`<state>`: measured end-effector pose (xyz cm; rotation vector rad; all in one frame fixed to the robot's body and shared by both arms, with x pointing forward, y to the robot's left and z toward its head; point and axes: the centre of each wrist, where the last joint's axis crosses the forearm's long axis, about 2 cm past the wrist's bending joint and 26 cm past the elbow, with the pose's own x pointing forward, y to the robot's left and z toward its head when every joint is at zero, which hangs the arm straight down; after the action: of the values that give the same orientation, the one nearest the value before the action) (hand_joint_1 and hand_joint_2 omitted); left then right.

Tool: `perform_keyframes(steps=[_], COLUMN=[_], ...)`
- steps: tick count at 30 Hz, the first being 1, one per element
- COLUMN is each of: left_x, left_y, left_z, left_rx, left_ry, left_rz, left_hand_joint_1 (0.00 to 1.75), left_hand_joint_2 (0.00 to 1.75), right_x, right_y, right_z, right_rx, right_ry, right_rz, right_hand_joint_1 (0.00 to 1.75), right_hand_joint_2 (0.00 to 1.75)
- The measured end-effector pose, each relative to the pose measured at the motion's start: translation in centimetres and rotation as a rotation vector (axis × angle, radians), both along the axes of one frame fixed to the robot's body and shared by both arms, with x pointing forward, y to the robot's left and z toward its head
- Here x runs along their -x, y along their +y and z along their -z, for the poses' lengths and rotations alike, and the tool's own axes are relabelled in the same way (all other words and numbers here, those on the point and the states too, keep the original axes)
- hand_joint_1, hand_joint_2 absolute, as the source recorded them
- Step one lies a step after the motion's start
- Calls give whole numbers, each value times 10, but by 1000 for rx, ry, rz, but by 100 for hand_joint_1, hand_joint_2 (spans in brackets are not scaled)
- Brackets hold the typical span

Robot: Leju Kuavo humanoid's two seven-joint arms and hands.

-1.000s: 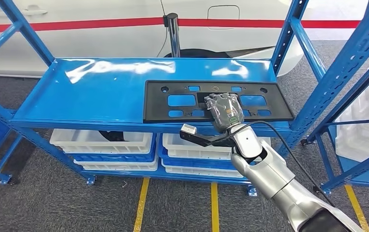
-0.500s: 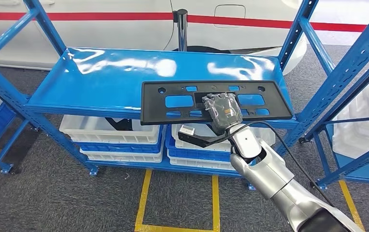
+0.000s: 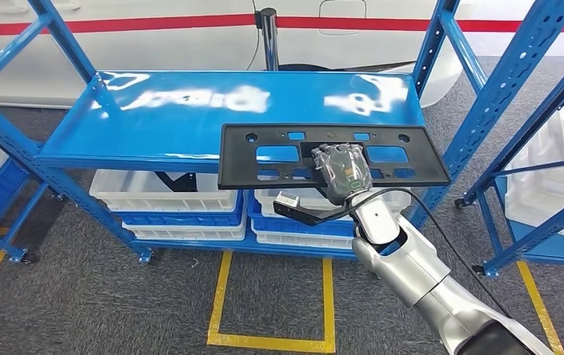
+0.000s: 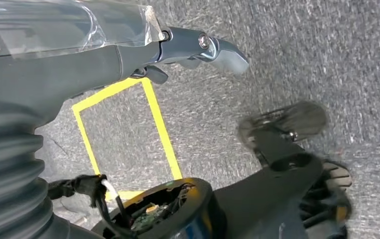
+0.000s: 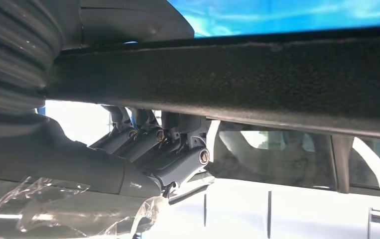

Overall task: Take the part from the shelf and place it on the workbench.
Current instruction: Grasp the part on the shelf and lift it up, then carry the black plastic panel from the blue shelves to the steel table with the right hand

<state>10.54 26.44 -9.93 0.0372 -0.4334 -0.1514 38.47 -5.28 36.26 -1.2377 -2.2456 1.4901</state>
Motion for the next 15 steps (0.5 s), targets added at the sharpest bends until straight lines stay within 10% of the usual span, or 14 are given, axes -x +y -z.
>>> perform_keyframes(steps=[15], left_x=[-7], left_y=[0], left_z=[-2], left_rx=[-7], left_ry=[-2], left_rz=[32], left_hand_joint_1=[0], left_hand_joint_2=[175], right_x=[-1], right_y=[0], right_z=[6], right_rx=[-16], right_ry=[3], right_rz=[1], right_hand_joint_1=[175], right_hand_joint_2=[175])
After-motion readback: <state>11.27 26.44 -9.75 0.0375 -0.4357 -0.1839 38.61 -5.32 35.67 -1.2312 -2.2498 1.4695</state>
